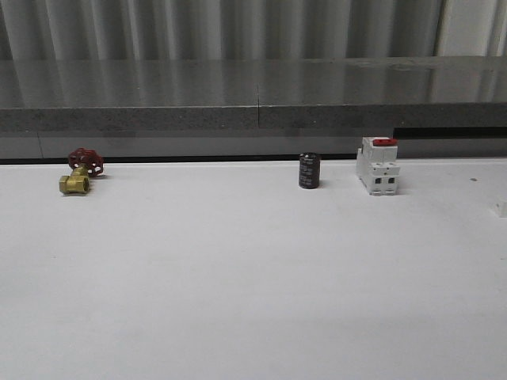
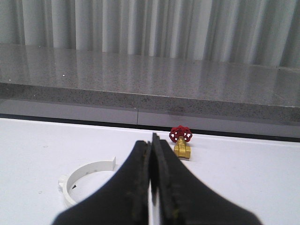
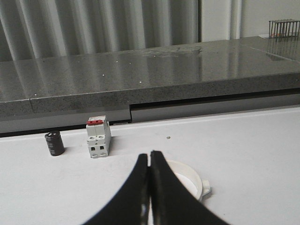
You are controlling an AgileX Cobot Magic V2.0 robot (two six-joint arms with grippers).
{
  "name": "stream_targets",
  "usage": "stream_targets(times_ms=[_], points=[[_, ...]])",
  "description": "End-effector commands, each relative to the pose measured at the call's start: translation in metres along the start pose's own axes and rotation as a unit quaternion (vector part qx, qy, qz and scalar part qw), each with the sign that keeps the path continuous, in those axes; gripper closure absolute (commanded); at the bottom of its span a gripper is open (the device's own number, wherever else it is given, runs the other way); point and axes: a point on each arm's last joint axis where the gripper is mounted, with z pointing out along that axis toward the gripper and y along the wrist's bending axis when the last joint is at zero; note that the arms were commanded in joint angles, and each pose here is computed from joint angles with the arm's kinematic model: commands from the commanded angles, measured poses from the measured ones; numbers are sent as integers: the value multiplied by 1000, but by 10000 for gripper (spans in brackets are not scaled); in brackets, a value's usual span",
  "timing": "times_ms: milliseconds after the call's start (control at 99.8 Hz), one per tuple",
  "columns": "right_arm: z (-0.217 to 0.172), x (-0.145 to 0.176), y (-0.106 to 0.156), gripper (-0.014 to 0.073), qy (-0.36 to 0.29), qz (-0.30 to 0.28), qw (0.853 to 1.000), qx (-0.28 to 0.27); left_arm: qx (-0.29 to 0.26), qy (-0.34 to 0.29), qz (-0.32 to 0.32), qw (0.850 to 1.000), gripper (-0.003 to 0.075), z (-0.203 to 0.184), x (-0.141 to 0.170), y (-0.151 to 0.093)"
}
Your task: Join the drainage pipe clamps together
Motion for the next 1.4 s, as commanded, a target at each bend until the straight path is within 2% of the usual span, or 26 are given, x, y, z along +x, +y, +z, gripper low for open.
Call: stream_targets(times_ms=[0, 321, 441, 531, 742, 922, 972, 1153, 1393], points=[[-3, -15, 2, 662, -58, -6, 998, -7, 11, -36, -1, 999, 741, -1, 6, 0], [-3, -15, 2, 662, -58, -6, 998, -7, 13, -44, -1, 999, 741, -1, 3, -1], [-3, -15, 2, 662, -58, -6, 998, -7, 14, -66, -2, 998, 741, -5, -17, -3], [-3, -15, 2, 662, -58, -6, 998, -7, 11, -60, -3, 998, 741, -6, -37, -5], [-3, -15, 2, 662, -58, -6, 998, -7, -9, 34, -6, 999, 741, 1, -102, -10], [-3, -15, 2, 662, -58, -6, 998, -7, -41, 165, 8, 985, 741, 25, -145, -11], [-3, -15, 2, 662, -58, -6, 998, -7, -45, 183, 8, 982, 741, 31, -154, -12], [-3, -15, 2, 662, -58, -6, 998, -7, -50, 256, -4, 965, 741, 58, -160, -14], [-3, -15, 2, 662, -58, -6, 998, -7, -49, 299, -3, 953, 728, 76, -149, -14]])
